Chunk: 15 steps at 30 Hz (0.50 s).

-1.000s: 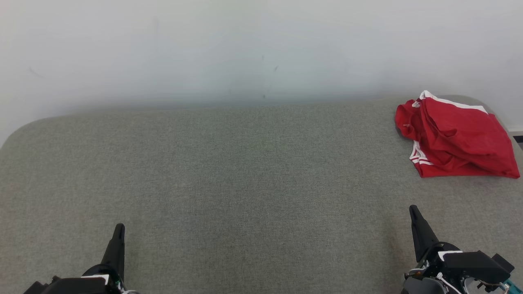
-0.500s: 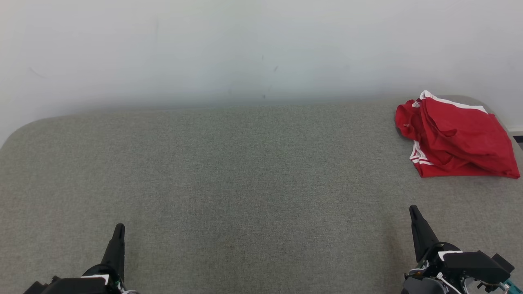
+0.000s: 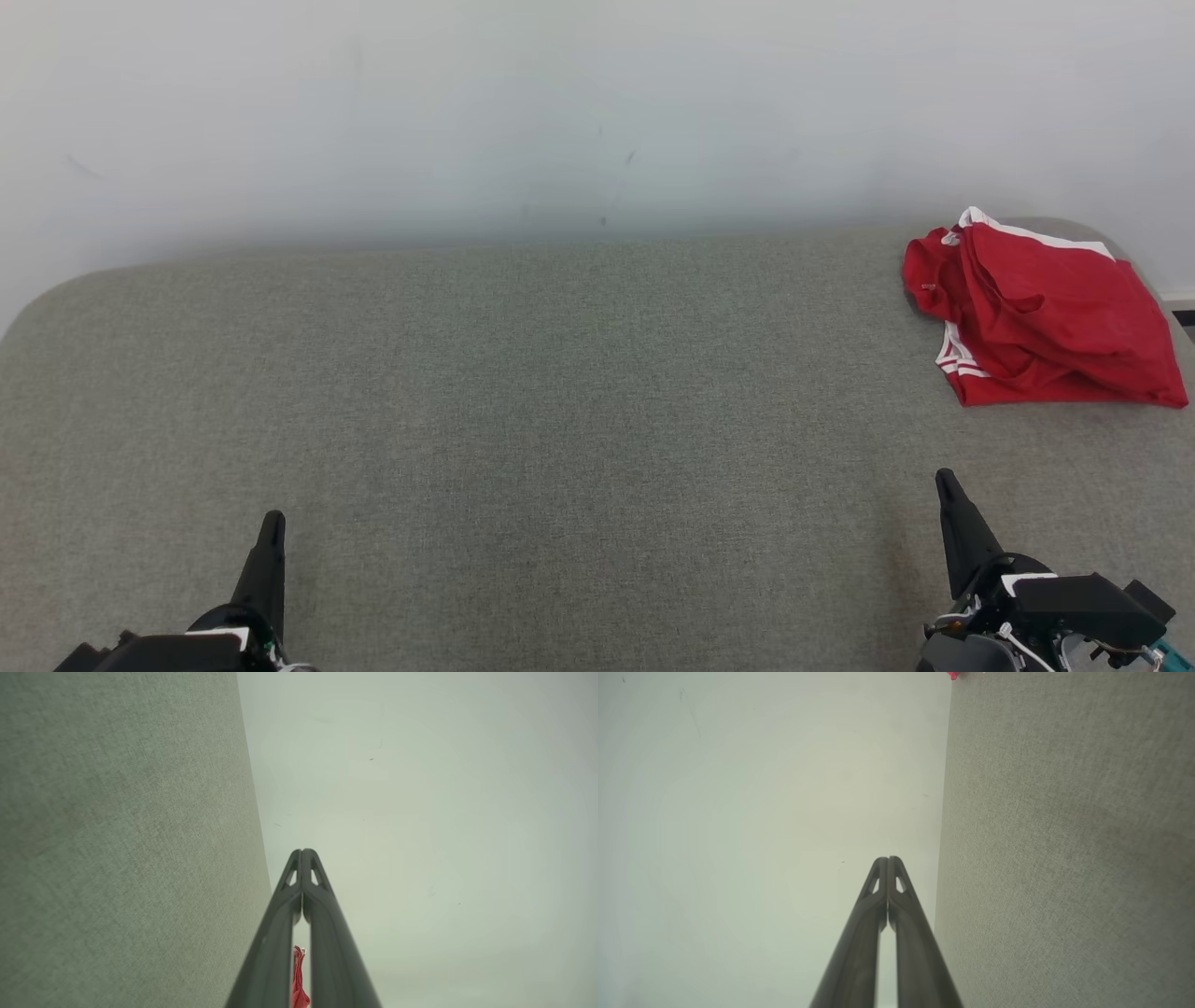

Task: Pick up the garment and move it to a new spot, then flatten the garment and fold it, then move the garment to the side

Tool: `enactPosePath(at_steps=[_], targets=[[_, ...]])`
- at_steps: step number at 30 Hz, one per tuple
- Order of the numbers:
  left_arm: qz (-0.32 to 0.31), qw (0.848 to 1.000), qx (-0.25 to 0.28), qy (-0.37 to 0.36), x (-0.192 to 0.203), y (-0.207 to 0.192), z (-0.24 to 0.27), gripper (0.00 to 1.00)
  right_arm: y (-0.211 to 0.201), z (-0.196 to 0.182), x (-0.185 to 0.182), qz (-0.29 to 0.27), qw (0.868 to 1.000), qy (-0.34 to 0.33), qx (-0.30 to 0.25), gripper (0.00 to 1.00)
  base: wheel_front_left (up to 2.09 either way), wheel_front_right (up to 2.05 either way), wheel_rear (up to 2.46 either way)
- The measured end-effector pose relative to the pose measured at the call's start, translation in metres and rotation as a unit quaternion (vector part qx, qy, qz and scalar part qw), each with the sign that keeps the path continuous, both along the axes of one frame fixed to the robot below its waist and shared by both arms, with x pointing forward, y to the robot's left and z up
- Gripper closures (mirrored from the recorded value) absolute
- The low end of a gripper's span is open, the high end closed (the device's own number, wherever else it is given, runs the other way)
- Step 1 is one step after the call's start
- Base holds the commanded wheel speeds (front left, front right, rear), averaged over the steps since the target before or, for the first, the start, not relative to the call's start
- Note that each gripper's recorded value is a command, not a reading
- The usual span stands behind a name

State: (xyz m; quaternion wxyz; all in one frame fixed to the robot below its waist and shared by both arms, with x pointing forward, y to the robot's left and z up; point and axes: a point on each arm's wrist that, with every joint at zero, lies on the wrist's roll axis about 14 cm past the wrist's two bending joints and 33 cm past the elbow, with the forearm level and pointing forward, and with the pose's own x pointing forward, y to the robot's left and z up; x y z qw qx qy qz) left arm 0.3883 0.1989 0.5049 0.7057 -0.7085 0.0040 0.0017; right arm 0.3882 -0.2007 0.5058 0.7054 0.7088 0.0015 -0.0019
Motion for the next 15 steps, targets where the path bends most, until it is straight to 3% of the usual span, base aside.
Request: enactPosePath(at_steps=[15], targets=[[0.000,1.000,0.000,0.000,0.0000,0.0001,0.0000,1.00,-0.0001,0.0000,0.0000,0.000,1.000,0.000,-0.001,1.00,0.00,0.00,0.00]])
